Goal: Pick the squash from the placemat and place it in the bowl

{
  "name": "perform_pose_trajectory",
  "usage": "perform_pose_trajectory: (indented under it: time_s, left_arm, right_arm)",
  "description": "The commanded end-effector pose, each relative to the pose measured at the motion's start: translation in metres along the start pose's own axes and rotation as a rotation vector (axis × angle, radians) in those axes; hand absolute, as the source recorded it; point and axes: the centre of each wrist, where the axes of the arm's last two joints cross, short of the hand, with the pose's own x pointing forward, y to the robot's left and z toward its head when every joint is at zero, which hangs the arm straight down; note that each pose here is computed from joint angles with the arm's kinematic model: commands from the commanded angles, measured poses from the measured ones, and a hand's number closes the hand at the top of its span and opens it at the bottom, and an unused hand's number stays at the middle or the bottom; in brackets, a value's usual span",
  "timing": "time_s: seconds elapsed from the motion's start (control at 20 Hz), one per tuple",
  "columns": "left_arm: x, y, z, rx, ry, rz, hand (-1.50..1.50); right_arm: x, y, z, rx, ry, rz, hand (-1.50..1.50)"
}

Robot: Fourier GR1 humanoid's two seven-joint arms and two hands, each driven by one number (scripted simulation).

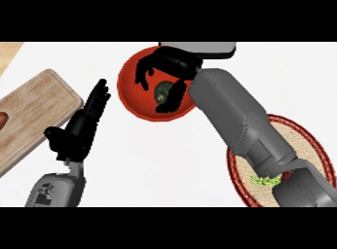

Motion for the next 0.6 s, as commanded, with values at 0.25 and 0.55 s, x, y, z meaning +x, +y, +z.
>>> perform_pose_trajectory:
  time_s: [0.25,0.55]
  left_arm:
    - [-0.013,-0.014,0.001,-0.008,0.009,-0.007,0.00]
    - [0.003,-0.010,-0.008,0.010,0.007,0.018,0.00]
  right_arm:
    - [-0.011,-0.001,0.004,-0.011,-0.156,-0.261,-1.50]
    - [-0.011,-0.025,0.006,-0.173,-0.186,-0.400,-1.50]
